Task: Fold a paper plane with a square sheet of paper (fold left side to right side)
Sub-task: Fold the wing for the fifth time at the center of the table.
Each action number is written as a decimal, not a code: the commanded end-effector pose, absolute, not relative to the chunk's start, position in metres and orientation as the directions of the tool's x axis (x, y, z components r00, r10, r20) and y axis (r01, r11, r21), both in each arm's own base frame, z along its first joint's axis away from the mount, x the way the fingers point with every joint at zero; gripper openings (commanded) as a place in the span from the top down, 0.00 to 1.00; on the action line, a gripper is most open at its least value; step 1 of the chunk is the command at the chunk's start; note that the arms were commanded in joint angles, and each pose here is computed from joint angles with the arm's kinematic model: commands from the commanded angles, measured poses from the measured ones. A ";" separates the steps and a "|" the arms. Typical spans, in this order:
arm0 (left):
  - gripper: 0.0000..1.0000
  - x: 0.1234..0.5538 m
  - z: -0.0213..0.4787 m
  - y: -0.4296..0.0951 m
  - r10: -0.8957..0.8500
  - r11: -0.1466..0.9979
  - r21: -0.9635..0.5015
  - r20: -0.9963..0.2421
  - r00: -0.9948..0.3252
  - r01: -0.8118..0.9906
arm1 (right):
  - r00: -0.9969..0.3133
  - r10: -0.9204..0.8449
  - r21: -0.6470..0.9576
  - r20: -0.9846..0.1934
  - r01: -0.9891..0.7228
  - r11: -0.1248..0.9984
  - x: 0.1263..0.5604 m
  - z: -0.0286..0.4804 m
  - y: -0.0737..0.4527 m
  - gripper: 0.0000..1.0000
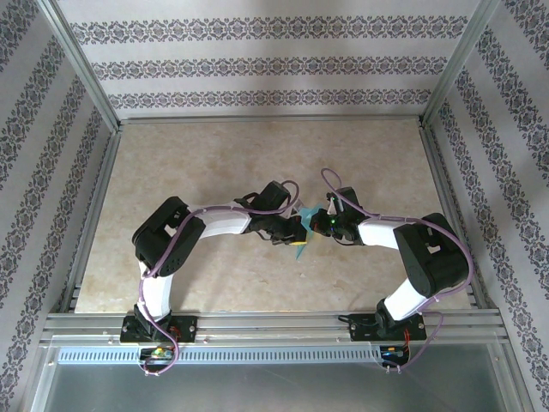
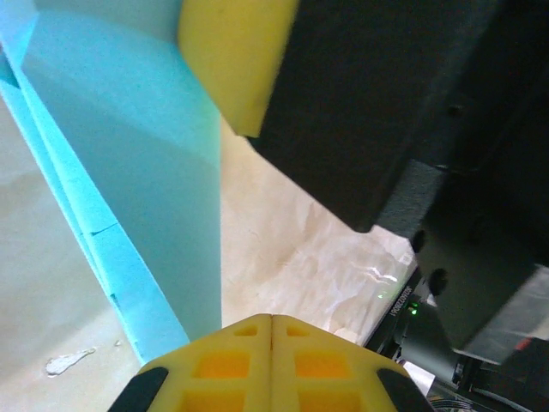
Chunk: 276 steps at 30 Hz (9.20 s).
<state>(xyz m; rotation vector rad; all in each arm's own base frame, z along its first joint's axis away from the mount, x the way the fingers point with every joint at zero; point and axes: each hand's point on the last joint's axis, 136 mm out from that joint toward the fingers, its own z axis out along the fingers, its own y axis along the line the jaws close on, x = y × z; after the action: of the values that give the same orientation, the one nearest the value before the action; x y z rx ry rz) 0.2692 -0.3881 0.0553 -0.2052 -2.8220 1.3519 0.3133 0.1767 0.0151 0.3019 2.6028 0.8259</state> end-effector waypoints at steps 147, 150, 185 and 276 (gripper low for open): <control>1.00 0.231 -0.021 -0.314 0.198 0.931 -0.315 0.012 -0.980 0.184 | -0.929 0.357 0.705 -0.101 0.187 0.685 0.290 0.024 0.206 1.00; 1.00 0.232 -0.021 -0.313 0.198 0.931 -0.314 0.011 -0.980 0.184 | -0.932 0.354 0.702 -0.076 0.202 0.683 0.287 0.019 0.208 1.00; 1.00 0.238 0.037 -0.361 0.113 0.720 -0.690 0.015 -0.993 0.072 | -0.948 0.318 0.554 0.004 0.267 0.788 0.262 -0.034 0.189 1.00; 1.00 0.256 0.039 -0.346 0.129 0.733 -0.670 -0.032 -0.991 0.117 | -0.956 0.293 0.513 -0.007 0.248 0.822 0.264 -0.030 0.189 1.00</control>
<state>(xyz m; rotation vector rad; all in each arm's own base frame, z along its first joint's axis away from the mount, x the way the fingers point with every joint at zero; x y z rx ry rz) 0.2572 -0.3493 0.0502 -0.1794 -2.8987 1.1957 0.2921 0.2163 0.0130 0.3450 2.7503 1.0598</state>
